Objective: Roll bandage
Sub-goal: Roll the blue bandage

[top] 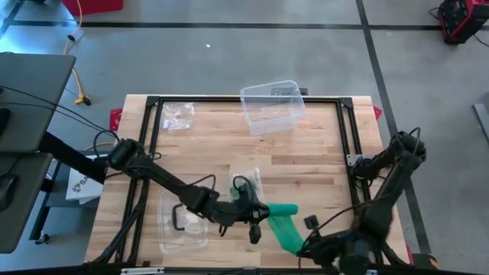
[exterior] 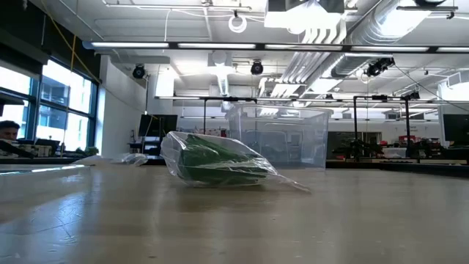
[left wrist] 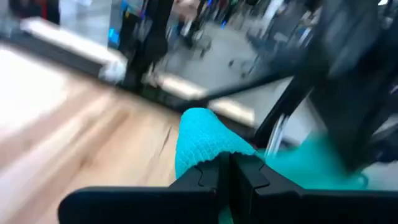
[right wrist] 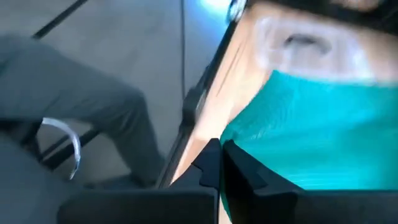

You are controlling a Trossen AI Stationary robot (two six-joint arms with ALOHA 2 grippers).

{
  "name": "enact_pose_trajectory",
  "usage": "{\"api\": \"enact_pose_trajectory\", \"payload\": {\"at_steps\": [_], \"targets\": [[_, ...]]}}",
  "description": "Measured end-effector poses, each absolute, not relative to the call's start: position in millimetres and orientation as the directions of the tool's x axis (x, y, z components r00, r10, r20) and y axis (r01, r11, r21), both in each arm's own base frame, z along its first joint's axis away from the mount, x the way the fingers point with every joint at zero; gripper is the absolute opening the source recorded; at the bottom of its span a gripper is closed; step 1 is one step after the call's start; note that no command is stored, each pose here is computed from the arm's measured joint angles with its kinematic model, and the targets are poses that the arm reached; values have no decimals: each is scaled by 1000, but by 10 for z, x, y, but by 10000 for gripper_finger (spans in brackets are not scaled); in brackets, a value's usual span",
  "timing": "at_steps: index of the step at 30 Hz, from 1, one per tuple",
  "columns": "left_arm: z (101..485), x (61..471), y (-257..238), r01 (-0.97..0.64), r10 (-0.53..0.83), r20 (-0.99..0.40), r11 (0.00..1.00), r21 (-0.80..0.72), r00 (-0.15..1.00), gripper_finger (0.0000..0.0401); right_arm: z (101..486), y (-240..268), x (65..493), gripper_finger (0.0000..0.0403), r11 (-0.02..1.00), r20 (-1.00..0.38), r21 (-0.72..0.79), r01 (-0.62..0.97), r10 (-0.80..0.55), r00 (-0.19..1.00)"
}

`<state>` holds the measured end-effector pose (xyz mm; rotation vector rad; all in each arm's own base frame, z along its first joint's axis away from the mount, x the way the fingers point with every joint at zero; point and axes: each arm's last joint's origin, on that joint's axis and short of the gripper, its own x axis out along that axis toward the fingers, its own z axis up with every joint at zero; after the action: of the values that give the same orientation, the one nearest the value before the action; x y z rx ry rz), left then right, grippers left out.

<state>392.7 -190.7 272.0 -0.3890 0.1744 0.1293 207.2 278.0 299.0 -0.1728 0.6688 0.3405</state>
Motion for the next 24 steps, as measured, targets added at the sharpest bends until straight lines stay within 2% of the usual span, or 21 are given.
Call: {"api": "enact_pose_trajectory", "payload": {"at_steps": [3,6,8,11,14,17,19,24], "targets": [[2564,3922,-1992,-169,71,-255,907,-387,964,1,3322,2728,2004,0,955,-607,-98,-280,166,777],[2460,3921,-2107,-89,-52,-289,886,-454,956,1,3590,2610,1950,0,977,-562,-181,-117,-5,827],[2376,3911,-2220,-40,-117,-296,879,-476,948,1,3698,2526,1936,0,981,-553,-189,-47,-67,830],[2351,3846,-2412,77,-224,-271,883,-463,936,1,3643,2391,1974,0,974,-609,-224,-4,-137,781],[2471,3739,-2599,202,-294,-178,892,-404,939,1,3390,2288,2045,0,970,-679,-240,28,-189,710],[2605,3671,-2707,272,-305,-54,906,-324,951,1,3041,2270,2170,0,975,-706,-220,16,-170,688],[2687,3648,-2737,310,-313,31,912,-269,949,1,2824,2308,2281,0,982,-680,-185,-45,-95,727],[2738,3632,-2757,338,-328,84,923,-186,941,1,2561,2511,2395,0,952,-432,-189,-240,139,891]]}}
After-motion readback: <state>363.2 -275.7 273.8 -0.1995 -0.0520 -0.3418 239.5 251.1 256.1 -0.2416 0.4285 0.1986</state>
